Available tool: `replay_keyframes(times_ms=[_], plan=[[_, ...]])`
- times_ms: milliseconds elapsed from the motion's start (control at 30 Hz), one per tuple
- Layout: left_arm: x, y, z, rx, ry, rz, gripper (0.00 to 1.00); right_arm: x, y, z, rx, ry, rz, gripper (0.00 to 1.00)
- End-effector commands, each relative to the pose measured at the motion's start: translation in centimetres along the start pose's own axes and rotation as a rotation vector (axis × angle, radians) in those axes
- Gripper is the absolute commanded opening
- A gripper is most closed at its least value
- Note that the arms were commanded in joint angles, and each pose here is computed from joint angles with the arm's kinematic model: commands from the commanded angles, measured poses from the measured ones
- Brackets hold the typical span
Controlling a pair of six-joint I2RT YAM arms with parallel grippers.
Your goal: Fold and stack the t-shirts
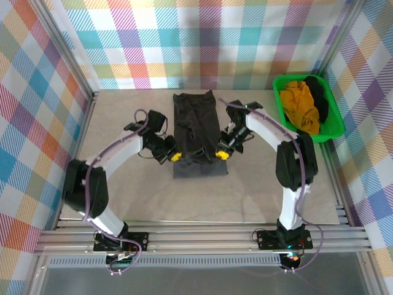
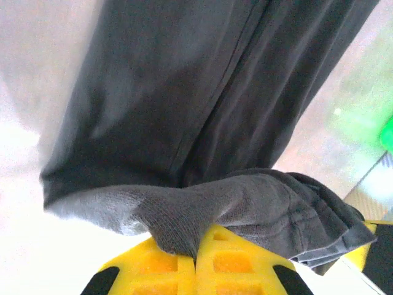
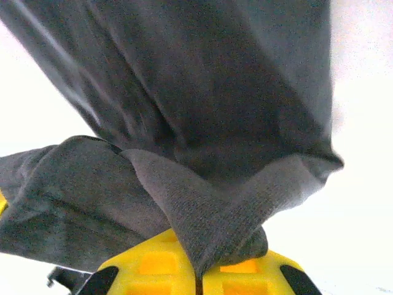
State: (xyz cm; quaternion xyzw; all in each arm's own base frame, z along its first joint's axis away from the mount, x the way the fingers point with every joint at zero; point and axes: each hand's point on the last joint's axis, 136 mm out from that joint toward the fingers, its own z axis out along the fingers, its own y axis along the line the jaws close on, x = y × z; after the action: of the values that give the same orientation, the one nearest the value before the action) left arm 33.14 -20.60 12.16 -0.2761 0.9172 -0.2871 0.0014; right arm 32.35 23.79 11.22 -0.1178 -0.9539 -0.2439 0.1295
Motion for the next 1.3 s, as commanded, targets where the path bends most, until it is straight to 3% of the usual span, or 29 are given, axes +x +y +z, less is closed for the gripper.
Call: replay_keyframes(times_ms=[0,167,400,433,500,567,667,733,767,867,1000,1267], plan=[[-4.8,-1.2,1.0,-0.009,-0.069,0.007,0.0,-4.3,0.7,-0.3,0.003,-0.038,0.037,0.0],[-9.0,-1.3,3.5,-0.058,-0.076,-0.002,0.0,-9.4,1.2,0.4,-0.014,-0.05,0.072,0.0],[-12.8,-2.4,5.1,-0.037,-0.104,0.002,0.0,-13.6,1.2,1.6,-0.081,-0.063,0.09,0.02],[-13.0,-2.6,5.3,-0.034,-0.104,0.009,0.06,-13.8,1.3,1.9,-0.093,-0.053,0.09,0.12],[-13.4,-2.3,5.0,-0.053,-0.117,0.015,0.36,-14.1,1.4,2.0,-0.102,-0.056,0.082,0.33],[-13.4,-1.8,3.7,-0.082,-0.163,0.013,0.53,-14.4,1.4,1.1,-0.089,-0.097,0.05,0.4],[-11.9,-0.8,0.9,-0.092,-0.236,0.005,0.59,-14.2,1.1,-1.6,-0.07,-0.182,0.02,0.49],[-9.2,0.5,0.4,-0.1,-0.222,-0.006,0.61,-13.2,0.3,-2.9,-0.033,-0.222,0.007,0.55],[-7.5,1.4,0.5,-0.108,-0.204,-0.013,0.61,-12.3,-0.1,-3.1,-0.026,-0.229,0.004,0.63],[-3.5,4.2,1.9,-0.078,-0.142,-0.105,0.66,-9.2,-1.7,-2.2,-0.046,-0.213,0.02,0.66],[-1.5,5.3,4.7,0.091,-0.084,-0.291,0.66,-5.3,-2.9,0.6,-0.093,-0.152,0.045,0.65],[-2.4,2.3,6.6,0.14,-0.086,-0.275,0.66,-4.3,-4.4,5.0,-0.135,-0.057,0.148,0.62]])
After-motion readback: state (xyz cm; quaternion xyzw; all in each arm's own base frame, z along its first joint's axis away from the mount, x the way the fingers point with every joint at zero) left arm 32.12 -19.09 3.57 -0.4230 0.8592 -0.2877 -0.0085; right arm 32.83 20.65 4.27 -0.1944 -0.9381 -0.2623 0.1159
